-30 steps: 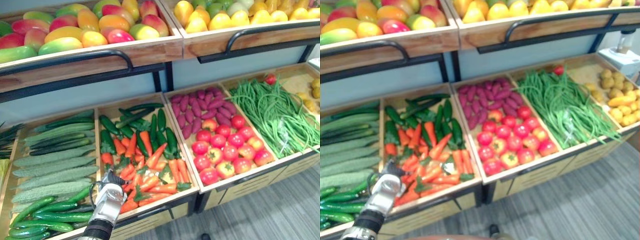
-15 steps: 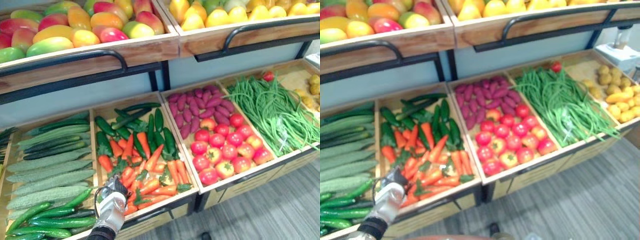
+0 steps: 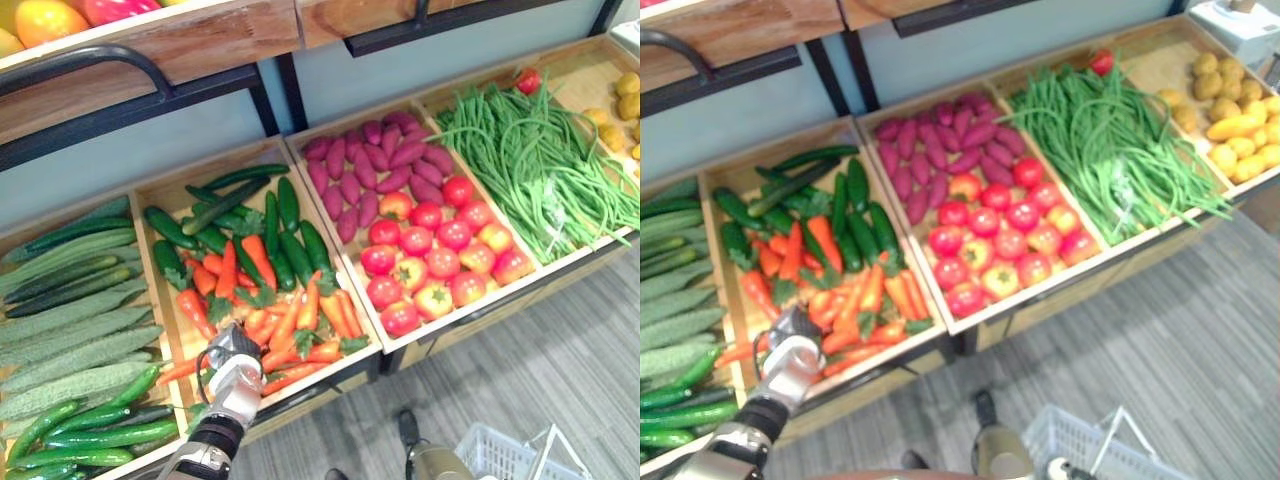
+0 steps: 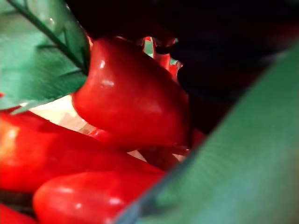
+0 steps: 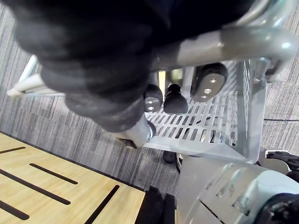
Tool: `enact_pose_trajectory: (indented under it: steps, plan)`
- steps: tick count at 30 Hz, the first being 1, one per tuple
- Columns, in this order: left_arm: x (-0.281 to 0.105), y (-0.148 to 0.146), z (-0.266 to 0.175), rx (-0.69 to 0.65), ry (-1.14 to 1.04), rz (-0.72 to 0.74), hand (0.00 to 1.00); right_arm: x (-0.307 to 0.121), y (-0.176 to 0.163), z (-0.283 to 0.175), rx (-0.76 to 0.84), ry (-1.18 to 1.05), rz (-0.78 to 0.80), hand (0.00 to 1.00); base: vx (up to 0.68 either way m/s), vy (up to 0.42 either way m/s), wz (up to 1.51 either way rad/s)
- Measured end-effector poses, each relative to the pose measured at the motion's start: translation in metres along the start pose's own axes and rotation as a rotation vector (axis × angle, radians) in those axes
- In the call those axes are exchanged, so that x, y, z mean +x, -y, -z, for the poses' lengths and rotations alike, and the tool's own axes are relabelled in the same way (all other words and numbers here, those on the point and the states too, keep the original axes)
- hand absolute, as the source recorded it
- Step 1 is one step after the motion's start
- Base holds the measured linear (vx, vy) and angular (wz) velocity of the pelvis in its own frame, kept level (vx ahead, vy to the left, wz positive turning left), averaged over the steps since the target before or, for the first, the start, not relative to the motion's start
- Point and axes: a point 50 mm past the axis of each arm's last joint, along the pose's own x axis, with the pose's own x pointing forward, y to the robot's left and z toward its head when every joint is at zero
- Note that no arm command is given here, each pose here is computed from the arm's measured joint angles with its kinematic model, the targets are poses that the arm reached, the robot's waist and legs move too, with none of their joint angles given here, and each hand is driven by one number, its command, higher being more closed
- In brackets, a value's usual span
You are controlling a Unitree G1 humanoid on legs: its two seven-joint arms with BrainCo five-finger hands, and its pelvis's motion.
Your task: Pick vegetable in the basket
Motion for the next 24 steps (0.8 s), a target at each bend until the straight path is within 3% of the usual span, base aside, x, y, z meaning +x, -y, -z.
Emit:
enact_pose_trajectory:
  steps: [15, 24]
  plan:
    - [-0.006, 0.011, 0.011, -0.131, -0.076, -0.026, 1.0, -0.002, 0.004, 0.006, -0.007, -0.016, -0.015, 1.0, 0.0, -0.005, 0.04]
    - [-0.008, -0.016, 0.015, -0.661, -0.115, -0.087, 1.0, -0.002, 0.014, 0.014, 0.032, -0.05, 0.026, 1.0, 0.02, -0.018, 0.15]
